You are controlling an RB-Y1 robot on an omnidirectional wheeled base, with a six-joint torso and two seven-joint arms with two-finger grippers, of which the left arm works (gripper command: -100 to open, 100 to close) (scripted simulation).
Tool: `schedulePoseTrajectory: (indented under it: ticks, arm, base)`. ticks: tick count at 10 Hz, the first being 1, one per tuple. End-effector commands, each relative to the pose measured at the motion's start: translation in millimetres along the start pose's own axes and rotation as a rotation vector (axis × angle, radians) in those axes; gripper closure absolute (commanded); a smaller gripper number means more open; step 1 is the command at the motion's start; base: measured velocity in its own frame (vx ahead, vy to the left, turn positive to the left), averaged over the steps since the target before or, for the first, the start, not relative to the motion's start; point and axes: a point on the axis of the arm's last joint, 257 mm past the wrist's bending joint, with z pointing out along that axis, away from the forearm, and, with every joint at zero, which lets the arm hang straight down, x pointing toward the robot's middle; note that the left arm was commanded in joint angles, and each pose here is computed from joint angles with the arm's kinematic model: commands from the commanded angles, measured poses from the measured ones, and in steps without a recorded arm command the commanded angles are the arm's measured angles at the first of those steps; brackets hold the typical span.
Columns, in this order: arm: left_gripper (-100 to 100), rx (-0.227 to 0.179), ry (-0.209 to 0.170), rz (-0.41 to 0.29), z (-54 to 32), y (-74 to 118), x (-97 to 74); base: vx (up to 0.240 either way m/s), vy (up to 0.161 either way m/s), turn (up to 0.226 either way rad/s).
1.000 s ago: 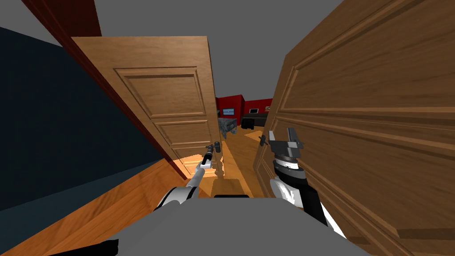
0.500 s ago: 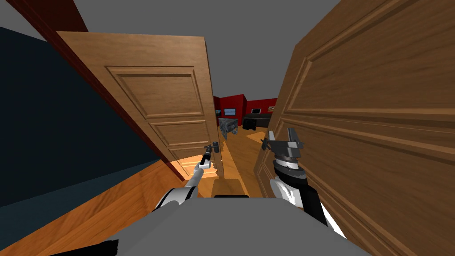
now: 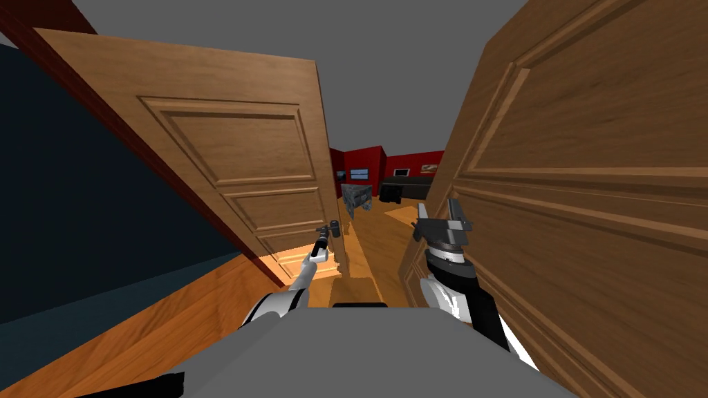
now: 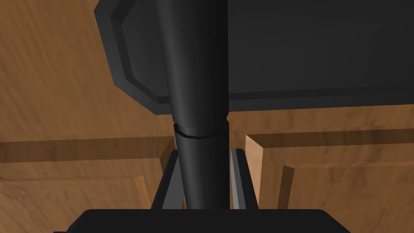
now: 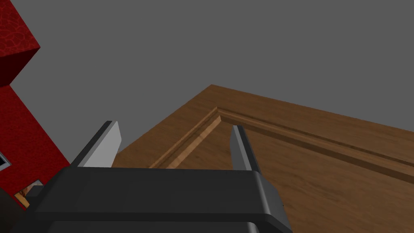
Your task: Push the door open
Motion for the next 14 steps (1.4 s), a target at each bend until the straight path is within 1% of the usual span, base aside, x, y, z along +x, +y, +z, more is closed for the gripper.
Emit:
schedulePoseTrajectory:
  ticks: [1, 7, 9, 10, 13, 14]
  arm:
    - [100, 0.02, -0.023, 0.011, 3.9, -10.6, -11.1]
    - [100, 0.033, -0.09, 0.027, 4.9, -16.8, -30.3]
    - [100, 0.033, -0.09, 0.027, 4.9, -16.8, -30.3]
    - [100, 0.035, -0.112, 0.029, 4.5, -17.8, -35.1]
    - [100, 0.035, -0.139, 0.029, 3.3, -17.8, -39.0]
    - [100, 0.035, -0.139, 0.029, 3.3, -17.8, -39.0]
  base:
    - [0.183, -0.056, 0.082]
    - [0.189, -0.046, 0.096]
    - [0.1, -0.01, 0.032]
    - [0.16, -0.055, 0.12]
    - [0.177, -0.059, 0.123]
    - [0.133, -0.022, 0.061]
